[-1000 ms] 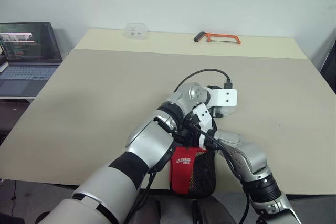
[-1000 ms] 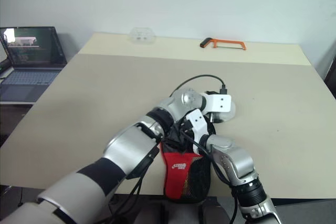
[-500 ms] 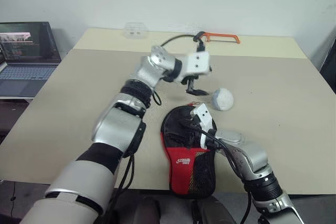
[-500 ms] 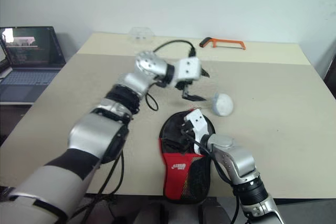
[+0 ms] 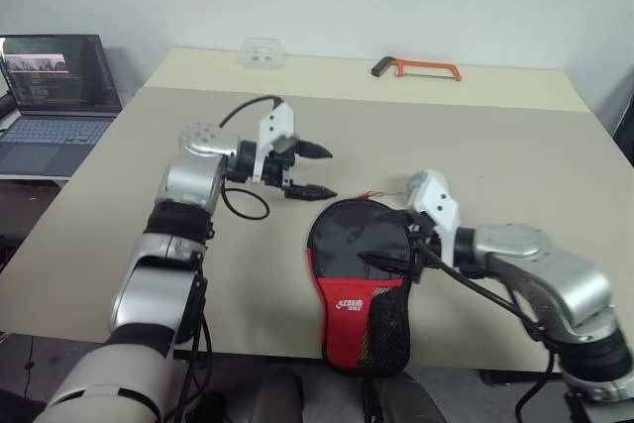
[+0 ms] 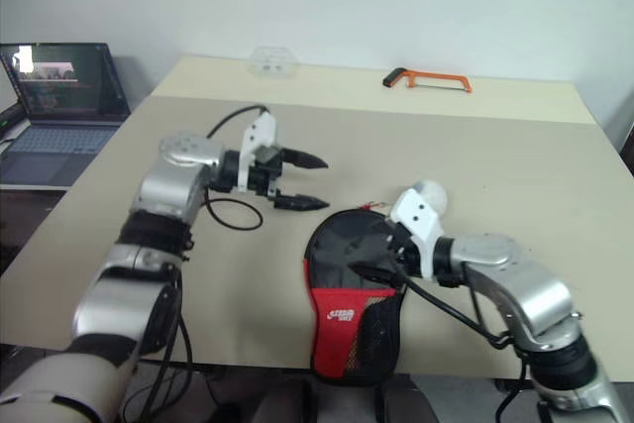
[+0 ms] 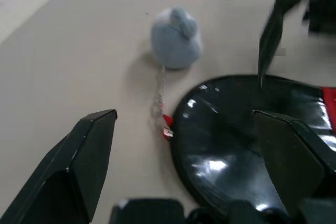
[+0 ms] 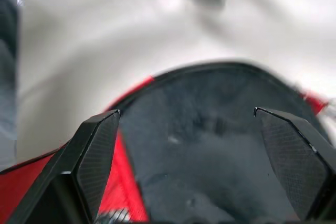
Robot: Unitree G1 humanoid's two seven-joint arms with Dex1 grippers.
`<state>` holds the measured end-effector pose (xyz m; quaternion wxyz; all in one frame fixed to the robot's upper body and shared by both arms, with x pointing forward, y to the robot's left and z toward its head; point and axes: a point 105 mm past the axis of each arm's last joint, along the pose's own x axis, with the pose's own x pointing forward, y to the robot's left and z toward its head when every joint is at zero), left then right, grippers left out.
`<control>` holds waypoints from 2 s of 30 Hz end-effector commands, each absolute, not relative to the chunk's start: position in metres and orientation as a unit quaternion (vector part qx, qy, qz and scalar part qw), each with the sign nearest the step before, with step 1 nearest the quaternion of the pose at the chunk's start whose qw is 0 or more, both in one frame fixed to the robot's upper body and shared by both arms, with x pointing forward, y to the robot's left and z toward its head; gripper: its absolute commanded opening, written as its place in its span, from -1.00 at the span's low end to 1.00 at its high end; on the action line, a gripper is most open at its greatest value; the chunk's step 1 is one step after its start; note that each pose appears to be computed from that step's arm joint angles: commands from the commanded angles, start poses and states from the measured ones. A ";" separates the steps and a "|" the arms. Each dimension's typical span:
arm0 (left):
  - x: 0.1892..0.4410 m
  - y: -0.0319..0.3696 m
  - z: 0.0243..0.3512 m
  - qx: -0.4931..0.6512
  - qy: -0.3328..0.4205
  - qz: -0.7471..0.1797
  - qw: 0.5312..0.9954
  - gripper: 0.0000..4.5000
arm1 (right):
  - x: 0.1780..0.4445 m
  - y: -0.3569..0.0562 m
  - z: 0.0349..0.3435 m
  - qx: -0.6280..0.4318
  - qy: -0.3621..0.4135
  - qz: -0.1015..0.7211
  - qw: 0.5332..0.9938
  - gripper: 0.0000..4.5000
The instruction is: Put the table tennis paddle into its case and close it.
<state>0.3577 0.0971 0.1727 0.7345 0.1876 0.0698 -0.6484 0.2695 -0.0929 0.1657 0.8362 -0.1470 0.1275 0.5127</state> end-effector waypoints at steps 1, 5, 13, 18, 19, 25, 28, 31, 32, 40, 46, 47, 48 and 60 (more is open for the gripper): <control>0.344 0.078 0.174 0.168 0.053 -0.653 0.737 0.99 | 0.276 -0.117 0.204 -0.173 0.081 0.485 0.854 1.00; 0.332 0.059 0.152 0.157 0.065 -0.649 0.742 0.99 | 0.306 -0.146 0.225 -0.183 0.051 0.404 0.895 1.00; 0.326 0.041 0.098 0.154 0.109 -0.597 0.780 0.99 | 0.342 -0.175 0.206 -0.164 0.098 0.349 0.918 1.00; 0.333 0.036 0.072 0.158 0.122 -0.544 0.815 0.99 | 0.355 -0.176 0.187 -0.169 0.127 0.343 0.915 1.00; 0.333 0.035 0.070 0.159 0.122 -0.540 0.818 0.99 | 0.356 -0.175 0.186 -0.170 0.126 0.346 0.914 1.00; 0.325 0.031 0.067 0.159 0.124 -0.550 0.811 0.99 | 0.358 -0.173 0.179 -0.183 0.133 0.355 0.907 1.00; 0.321 0.031 0.067 0.160 0.126 -0.554 0.807 0.99 | 0.360 -0.173 0.180 -0.191 0.129 0.352 0.907 1.00; 0.322 0.031 0.067 0.160 0.126 -0.552 0.809 0.99 | 0.365 -0.171 0.174 -0.201 0.134 0.350 0.905 1.00; 0.323 0.031 0.068 0.160 0.125 -0.551 0.809 0.99 | 0.367 -0.169 0.170 -0.205 0.137 0.350 0.904 1.00; 0.324 0.022 0.068 0.153 0.123 -0.553 0.809 0.99 | 0.380 -0.158 0.144 -0.228 0.156 0.362 0.890 1.00; 0.326 0.006 0.070 0.112 0.127 -0.564 0.809 0.99 | 0.393 -0.160 0.125 -0.233 0.171 0.353 0.890 1.00; 0.327 0.006 0.070 0.116 0.126 -0.562 0.809 0.99 | 0.394 -0.160 0.123 -0.232 0.173 0.352 0.890 1.00; 0.328 0.006 0.070 0.122 0.126 -0.563 0.808 0.99 | 0.396 -0.161 0.121 -0.232 0.174 0.352 0.890 1.00; 0.328 0.012 0.070 0.131 0.125 -0.563 0.806 1.00 | 0.425 -0.172 0.111 -0.216 0.180 0.281 0.917 0.83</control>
